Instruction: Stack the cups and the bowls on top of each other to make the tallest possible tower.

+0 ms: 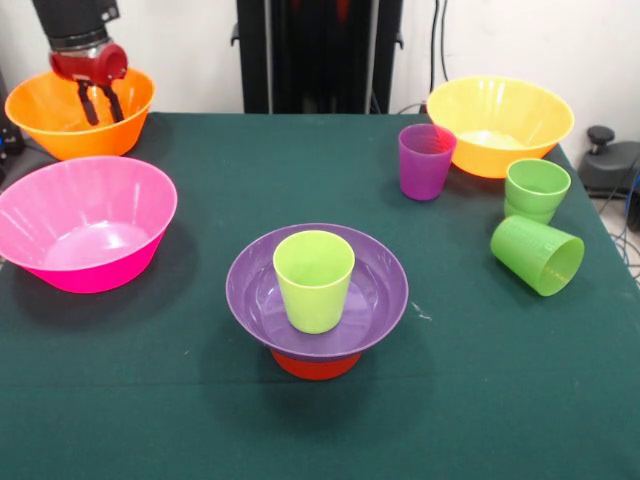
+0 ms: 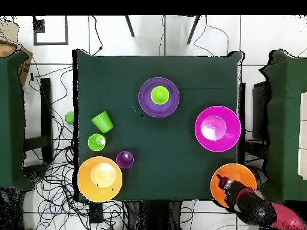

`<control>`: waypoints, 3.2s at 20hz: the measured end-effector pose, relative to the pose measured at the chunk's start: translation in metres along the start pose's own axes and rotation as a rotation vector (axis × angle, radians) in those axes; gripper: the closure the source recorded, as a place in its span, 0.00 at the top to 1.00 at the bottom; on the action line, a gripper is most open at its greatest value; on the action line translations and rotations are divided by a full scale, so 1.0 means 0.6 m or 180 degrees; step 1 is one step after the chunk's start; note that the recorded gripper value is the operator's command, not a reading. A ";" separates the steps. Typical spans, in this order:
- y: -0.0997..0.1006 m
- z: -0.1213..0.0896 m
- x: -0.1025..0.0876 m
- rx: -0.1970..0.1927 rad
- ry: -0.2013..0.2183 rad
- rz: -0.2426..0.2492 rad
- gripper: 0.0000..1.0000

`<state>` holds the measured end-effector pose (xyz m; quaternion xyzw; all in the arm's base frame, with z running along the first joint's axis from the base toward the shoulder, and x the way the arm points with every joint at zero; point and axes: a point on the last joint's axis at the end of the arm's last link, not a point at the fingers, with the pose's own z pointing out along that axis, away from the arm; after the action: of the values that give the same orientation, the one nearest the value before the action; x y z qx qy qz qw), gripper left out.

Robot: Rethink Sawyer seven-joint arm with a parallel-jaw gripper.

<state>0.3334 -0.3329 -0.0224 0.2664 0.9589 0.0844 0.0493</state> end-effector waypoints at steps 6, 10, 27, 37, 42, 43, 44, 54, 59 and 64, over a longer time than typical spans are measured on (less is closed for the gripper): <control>0.001 0.027 0.034 -0.0133 -0.0038 -0.0003 1.00; -0.005 0.033 0.050 -0.0179 -0.0004 0.0067 1.00; 0.009 -0.083 0.083 -0.0128 0.0200 0.0284 1.00; 0.043 -0.112 0.071 -0.0001 0.0224 0.0115 1.00; 0.046 -0.104 0.073 -0.0031 0.0230 0.0067 1.00; 0.045 -0.101 0.076 -0.0043 0.0235 0.0067 1.00; 0.044 -0.098 0.078 -0.0056 0.0239 0.0067 1.00; 0.029 -0.038 0.098 -0.0420 0.0266 0.0266 1.00; 0.029 0.008 0.089 -0.0625 0.0237 0.0379 1.00; 0.039 0.038 0.085 -0.0761 0.0215 0.0399 1.00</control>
<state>0.3048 -0.2835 -0.0431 0.3150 0.9246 0.2099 0.0430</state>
